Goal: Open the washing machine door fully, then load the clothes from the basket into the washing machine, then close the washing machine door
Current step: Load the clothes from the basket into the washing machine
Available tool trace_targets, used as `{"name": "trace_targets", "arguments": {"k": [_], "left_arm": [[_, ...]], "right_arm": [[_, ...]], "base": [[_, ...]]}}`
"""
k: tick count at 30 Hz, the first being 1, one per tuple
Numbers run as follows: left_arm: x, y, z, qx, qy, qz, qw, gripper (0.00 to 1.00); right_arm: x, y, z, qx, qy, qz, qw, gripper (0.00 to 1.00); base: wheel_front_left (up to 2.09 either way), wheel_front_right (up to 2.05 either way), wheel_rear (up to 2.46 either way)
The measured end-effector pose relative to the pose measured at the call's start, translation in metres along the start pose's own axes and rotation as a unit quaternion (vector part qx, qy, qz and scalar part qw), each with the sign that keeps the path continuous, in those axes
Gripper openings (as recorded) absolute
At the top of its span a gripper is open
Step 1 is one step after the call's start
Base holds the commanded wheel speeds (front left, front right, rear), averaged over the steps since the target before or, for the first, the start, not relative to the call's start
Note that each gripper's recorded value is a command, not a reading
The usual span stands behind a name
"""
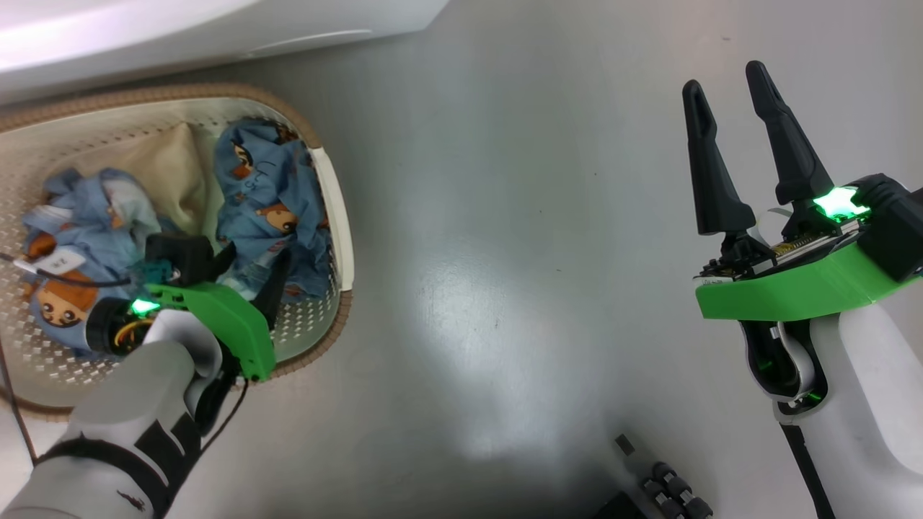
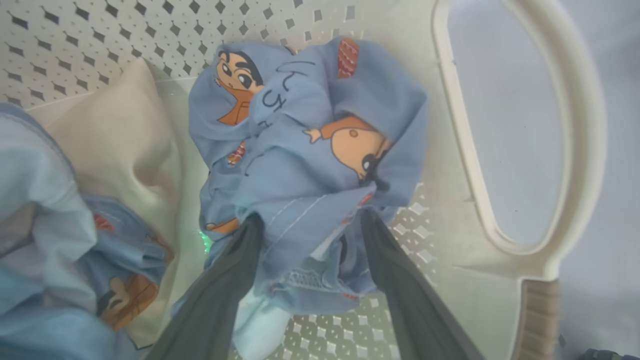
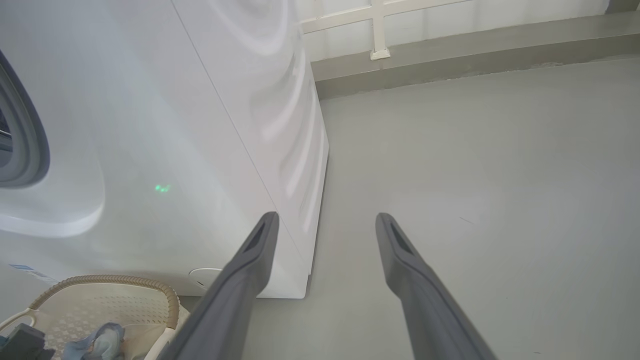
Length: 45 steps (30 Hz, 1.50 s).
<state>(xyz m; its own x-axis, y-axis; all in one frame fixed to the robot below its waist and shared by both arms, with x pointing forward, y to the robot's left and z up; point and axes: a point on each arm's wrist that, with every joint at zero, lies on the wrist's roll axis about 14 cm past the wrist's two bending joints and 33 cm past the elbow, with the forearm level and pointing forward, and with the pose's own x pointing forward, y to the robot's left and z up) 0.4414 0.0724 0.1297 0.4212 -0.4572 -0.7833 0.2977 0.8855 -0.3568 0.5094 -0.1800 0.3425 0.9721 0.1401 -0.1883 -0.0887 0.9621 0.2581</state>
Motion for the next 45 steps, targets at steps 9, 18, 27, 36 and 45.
{"name": "trace_targets", "arguments": {"k": [9,18,27,36,45], "left_arm": [[0.015,0.001,-0.001,0.005,0.016,-0.003,1.000,1.00],[0.017,-0.007,0.004,-0.014,0.023,-0.009,1.000,0.00],[0.002,-0.005,0.035,-0.053,-0.033,0.003,0.998,0.00],[-0.036,0.003,0.094,-0.103,-0.133,0.022,0.985,0.00],[-0.095,0.001,0.097,-0.090,-0.191,0.041,0.977,0.00]], "right_arm": [[-0.002,-0.003,0.001,-0.004,-0.002,-0.004,1.000,1.00],[-0.005,-0.005,0.012,-0.013,-0.011,-0.007,1.000,1.00],[-0.005,0.001,0.028,-0.012,-0.030,-0.001,0.999,1.00],[-0.008,0.014,0.057,-0.011,-0.060,0.014,0.998,1.00],[-0.031,0.023,0.077,-0.010,-0.070,0.018,0.997,1.00]], "base": [[0.00,0.00,0.00],[0.00,0.00,0.00],[0.00,0.00,0.00],[0.00,0.00,0.00],[0.00,0.00,0.00]]}}
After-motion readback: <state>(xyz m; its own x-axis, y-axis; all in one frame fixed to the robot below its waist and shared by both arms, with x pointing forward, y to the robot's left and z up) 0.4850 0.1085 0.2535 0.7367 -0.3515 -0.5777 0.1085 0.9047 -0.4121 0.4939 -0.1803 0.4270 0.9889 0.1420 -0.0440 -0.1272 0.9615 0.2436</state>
